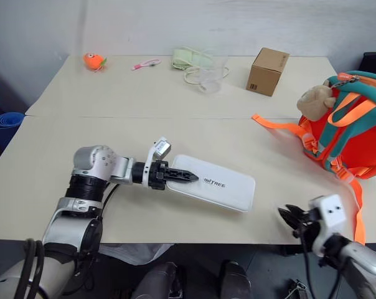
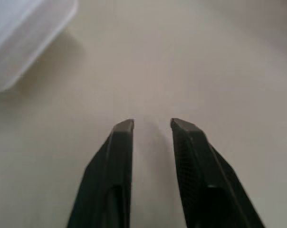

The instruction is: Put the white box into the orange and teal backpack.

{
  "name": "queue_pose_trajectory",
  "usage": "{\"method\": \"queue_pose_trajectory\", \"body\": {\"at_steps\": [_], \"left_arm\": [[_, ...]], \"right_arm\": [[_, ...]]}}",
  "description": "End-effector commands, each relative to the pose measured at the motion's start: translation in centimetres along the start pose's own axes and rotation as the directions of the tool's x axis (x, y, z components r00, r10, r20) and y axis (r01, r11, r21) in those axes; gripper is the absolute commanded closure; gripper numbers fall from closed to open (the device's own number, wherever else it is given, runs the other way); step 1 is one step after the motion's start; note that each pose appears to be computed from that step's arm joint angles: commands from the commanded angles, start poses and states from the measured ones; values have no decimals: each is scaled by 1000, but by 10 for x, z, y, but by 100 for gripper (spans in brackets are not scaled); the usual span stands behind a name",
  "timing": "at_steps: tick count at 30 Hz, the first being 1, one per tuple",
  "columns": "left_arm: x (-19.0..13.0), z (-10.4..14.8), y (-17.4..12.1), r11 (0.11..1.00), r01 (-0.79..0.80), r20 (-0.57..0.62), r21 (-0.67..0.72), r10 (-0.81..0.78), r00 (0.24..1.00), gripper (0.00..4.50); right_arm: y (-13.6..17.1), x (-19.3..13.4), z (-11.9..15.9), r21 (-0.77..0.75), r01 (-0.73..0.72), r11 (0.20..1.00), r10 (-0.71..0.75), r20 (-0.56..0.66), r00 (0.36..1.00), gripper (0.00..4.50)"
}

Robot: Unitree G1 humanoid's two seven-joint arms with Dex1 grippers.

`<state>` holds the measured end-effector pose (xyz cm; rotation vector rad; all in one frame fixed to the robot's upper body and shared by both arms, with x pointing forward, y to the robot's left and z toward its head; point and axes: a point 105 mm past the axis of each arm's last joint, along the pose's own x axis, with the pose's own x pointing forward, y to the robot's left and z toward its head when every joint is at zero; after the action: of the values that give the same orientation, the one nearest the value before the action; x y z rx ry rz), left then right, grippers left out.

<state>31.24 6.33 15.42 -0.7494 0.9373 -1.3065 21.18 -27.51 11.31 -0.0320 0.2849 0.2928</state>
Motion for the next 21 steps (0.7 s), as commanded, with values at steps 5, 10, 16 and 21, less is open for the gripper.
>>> {"method": "queue_pose_trajectory", "body": {"at_steps": [5, 10, 16, 21], "left_arm": [[-34, 18, -37, 984, 111, 140, 136, -130, 982, 329], [-49, 23, -62, 953, 169, 194, 249, -220, 956, 329], [-56, 25, -86, 910, 165, 217, 381, -262, 940, 329], [-62, 27, -89, 896, 106, 260, 432, -236, 936, 329]], "right_arm": [[-52, -13, 64, 69, 194, 979, -205, 225, 953, 62], [-82, 16, 92, 120, 225, 967, -250, 269, 930, 0], [-94, 67, 127, 232, 200, 952, -270, 326, 906, 0], [-87, 92, 138, 213, 143, 967, -212, 351, 912, 58]]}}
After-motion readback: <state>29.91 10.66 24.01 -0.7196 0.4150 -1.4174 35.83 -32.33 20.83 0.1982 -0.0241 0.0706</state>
